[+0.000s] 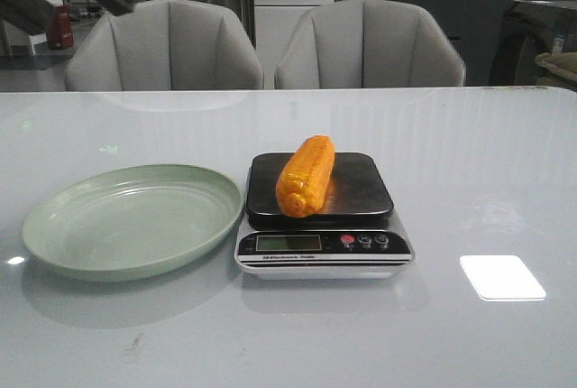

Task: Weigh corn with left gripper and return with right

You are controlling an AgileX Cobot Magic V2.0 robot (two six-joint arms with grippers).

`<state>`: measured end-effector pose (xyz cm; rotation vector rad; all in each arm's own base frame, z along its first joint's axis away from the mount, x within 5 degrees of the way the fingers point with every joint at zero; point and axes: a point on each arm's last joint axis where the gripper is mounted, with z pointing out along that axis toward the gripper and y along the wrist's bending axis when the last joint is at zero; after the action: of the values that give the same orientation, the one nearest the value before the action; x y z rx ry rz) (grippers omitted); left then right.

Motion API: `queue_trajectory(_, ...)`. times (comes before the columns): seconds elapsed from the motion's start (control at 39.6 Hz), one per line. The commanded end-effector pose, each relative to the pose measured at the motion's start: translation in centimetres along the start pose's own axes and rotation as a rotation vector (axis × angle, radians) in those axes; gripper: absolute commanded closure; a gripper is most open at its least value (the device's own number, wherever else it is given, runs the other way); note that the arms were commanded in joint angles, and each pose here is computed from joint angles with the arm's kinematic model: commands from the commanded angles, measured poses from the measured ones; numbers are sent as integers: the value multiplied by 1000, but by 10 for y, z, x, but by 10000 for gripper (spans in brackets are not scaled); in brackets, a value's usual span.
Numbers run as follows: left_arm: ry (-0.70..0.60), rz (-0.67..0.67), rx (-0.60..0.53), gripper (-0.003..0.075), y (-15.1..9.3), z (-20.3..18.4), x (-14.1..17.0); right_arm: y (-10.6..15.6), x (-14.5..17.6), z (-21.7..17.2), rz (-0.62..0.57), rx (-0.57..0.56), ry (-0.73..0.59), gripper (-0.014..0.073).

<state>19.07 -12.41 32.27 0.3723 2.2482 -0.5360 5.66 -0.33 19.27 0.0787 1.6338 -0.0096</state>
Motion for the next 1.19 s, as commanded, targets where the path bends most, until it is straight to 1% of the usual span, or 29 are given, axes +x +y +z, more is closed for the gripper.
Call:
queue_trajectory(0.0,-157,22,18,188,-1,-34,-2,0,-4,-1,-11,-5,-84,436)
queue_trajectory(0.25,-291,84,21,188,6,-90,38,0,-4,-1,-11,-5,-84,436)
queue_trajectory(0.4,-342,155,-16,190,13,-119,68,0,-4,-1,-11,-5,-84,436)
queue_trajectory(0.48,-374,171,-17,207,16,-130,82,0,-4,-1,-11,-5,-84,436)
queue_trajectory(0.58,-406,205,-17,258,21,-142,103,0,-4,-1,-12,-5,-83,436)
queue_trajectory(0.68,-460,238,-14,331,24,-150,120,0,-4,-1,-12,-5,-83,436)
queue_trajectory(0.86,-583,248,3,515,28,-165,139,0,-4,-1,-12,-5,-83,436)
queue_trajectory(0.94,-606,249,6,602,29,-166,144,0,-4,-1,-12,-5,-83,436)
queue_trajectory(0.96,-619,249,8,611,29,-166,145,0,-4,-1,-12,-5,-83,436)
queue_trajectory(0.99,-621,249,8,601,30,-165,146,0,-4,-1,-12,-5,-83,436)
queue_trajectory(1.16,-625,249,9,607,30,-162,146,0,-4,-1,-12,-5,-83,436)
